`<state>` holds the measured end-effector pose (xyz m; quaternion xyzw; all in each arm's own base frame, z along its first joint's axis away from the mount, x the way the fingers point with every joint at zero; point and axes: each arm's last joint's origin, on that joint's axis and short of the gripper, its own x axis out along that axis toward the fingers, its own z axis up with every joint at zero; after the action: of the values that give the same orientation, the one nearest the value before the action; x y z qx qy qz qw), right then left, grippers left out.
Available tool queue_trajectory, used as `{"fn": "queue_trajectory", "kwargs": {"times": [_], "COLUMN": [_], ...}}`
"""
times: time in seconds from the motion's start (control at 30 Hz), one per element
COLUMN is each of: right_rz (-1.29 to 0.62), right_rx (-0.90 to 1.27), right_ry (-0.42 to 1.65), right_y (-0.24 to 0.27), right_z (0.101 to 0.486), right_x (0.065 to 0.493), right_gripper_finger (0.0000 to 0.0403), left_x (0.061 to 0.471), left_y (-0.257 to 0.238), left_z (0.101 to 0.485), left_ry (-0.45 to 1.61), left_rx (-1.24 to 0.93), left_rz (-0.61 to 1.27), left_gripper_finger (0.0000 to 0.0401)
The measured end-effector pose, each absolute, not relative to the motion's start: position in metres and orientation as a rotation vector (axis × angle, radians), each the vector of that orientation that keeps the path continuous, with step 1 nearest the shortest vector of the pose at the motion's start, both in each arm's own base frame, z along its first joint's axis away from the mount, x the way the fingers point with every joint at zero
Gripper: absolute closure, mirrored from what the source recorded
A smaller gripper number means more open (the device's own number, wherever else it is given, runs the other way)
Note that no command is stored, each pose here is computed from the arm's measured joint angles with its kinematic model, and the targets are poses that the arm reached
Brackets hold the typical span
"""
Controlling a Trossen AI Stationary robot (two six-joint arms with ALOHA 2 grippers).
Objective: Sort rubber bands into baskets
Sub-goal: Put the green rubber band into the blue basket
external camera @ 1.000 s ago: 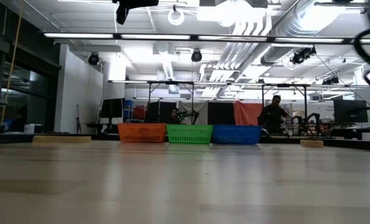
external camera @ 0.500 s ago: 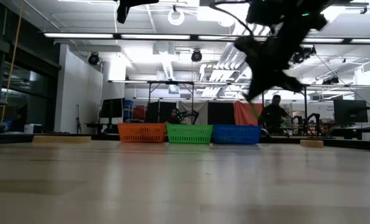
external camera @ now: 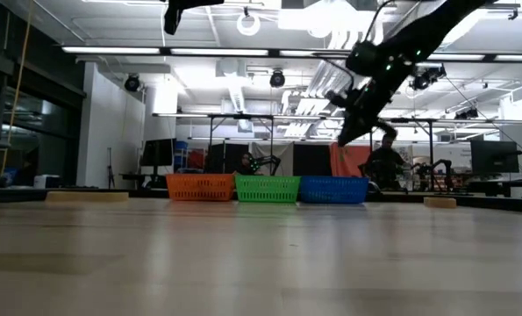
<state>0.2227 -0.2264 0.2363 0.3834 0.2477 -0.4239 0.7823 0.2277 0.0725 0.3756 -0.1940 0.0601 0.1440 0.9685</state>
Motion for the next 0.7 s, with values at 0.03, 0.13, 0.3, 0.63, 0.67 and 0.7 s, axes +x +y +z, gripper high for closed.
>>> {"fn": "queue_trajectory", "kwargs": {"times": [0.03, 0.13, 0.3, 0.63, 0.67, 0.7], "right_rz": [-0.900, -0.901, -0.923, -0.728, -0.654, -0.578], "right_rx": [0.826, 0.822, 0.832, 0.900, 0.928, 0.940], "right_ry": [0.535, 0.547, 0.581, 0.616, 0.623, 0.637], "right_y": [-0.228, -0.232, -0.237, -0.227, -0.223, -0.216], "right_z": [0.231, 0.215, 0.203, 0.218, 0.222, 0.227], "right_x": [0.228, 0.241, 0.242, 0.233, 0.231, 0.230], "right_gripper_finger": [0.0403, 0.0401, 0.0360, 0.0192, 0.0184, 0.0180], "left_x": [0.228, 0.228, 0.228, 0.228, 0.228, 0.228], "left_y": [0.073, 0.073, 0.072, 0.072, 0.072, 0.072], "left_z": [0.376, 0.376, 0.376, 0.376, 0.376, 0.376], "left_ry": [0.121, 0.120, 0.120, 0.125, 0.126, 0.126], "left_rx": [-0.395, -0.399, -0.407, -0.395, -0.395, -0.395], "left_rz": [0.291, 0.291, 0.290, 0.271, 0.270, 0.270], "left_gripper_finger": [0.0401, 0.0401, 0.0401, 0.0401, 0.0401, 0.0401]}}
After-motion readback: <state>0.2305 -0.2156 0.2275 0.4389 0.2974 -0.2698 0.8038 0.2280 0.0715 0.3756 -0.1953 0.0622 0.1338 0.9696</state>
